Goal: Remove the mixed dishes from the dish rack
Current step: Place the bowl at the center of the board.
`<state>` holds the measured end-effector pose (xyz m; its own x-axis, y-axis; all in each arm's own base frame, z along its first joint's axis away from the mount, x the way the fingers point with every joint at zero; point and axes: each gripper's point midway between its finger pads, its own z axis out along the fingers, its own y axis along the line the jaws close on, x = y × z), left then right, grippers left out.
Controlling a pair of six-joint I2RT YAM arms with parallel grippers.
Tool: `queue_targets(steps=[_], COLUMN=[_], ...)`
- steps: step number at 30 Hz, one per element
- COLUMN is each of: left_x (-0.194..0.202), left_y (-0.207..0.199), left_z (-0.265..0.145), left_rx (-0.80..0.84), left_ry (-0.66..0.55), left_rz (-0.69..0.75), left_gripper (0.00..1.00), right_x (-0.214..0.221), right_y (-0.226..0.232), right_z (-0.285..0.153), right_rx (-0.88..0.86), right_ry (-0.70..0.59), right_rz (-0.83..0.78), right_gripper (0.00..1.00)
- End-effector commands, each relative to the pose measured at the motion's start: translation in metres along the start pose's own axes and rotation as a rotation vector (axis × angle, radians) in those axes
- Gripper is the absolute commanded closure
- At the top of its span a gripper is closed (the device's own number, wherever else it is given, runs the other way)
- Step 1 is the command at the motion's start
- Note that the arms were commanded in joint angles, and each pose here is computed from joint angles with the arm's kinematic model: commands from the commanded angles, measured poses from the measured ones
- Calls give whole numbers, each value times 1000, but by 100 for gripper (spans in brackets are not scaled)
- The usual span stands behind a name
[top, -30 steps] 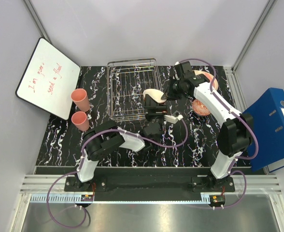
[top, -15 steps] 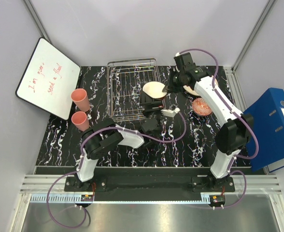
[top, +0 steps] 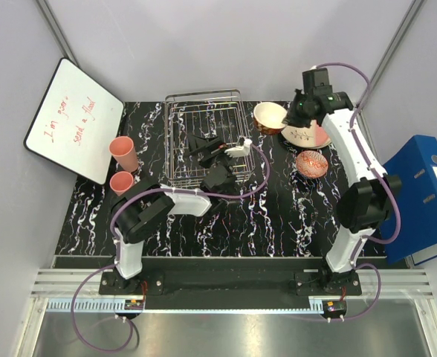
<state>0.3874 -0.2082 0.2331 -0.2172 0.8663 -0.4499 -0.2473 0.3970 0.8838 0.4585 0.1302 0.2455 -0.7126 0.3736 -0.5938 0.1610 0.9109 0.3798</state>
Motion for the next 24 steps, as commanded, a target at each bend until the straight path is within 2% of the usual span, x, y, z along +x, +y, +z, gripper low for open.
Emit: queue_targets(steps=[1, 7, 11, 14, 15, 17, 18, 19, 20, 24], left_x=[9, 26, 28, 5, -1, -18, -42, -28, -30, -44], left_y=[50, 61, 78, 93, 115, 98, 134, 92, 100, 129], left_z=[-2, 0, -6, -17, -20, -23, -19, -19, -17, -30], left_rx=[-159, -187, -193, -137, -128, 1, 80, 322, 375, 373], left_ry=[61, 156, 229, 171, 150, 106, 63, 140, 148, 68], left_rz=[-475, -552, -628, -633, -687, -662, -817, -860, -932, -879], left_gripper=[1, 1, 1, 1, 1, 1, 1, 1, 1, 1], right_x=[-54, -46, -18, -8, -7, -8, -9, -13, -14, -17], right_y=[-15, -53, -77, -87, -86, -85, -84, -83, -84, -87], right_z=[-48, -53, -42, -39, -39, -41, -42, -45, -47, -51], right_rx=[-4, 111, 178, 199, 195, 185, 183, 183, 184, 208], right_ry=[-200, -231, -203, -202, -206, -220, -226, -238, -242, -249], right_rz=[66, 86, 107, 126, 131, 141, 142, 141, 135, 118], right_gripper=[100, 100, 100, 100, 100, 100, 100, 100, 100, 100])
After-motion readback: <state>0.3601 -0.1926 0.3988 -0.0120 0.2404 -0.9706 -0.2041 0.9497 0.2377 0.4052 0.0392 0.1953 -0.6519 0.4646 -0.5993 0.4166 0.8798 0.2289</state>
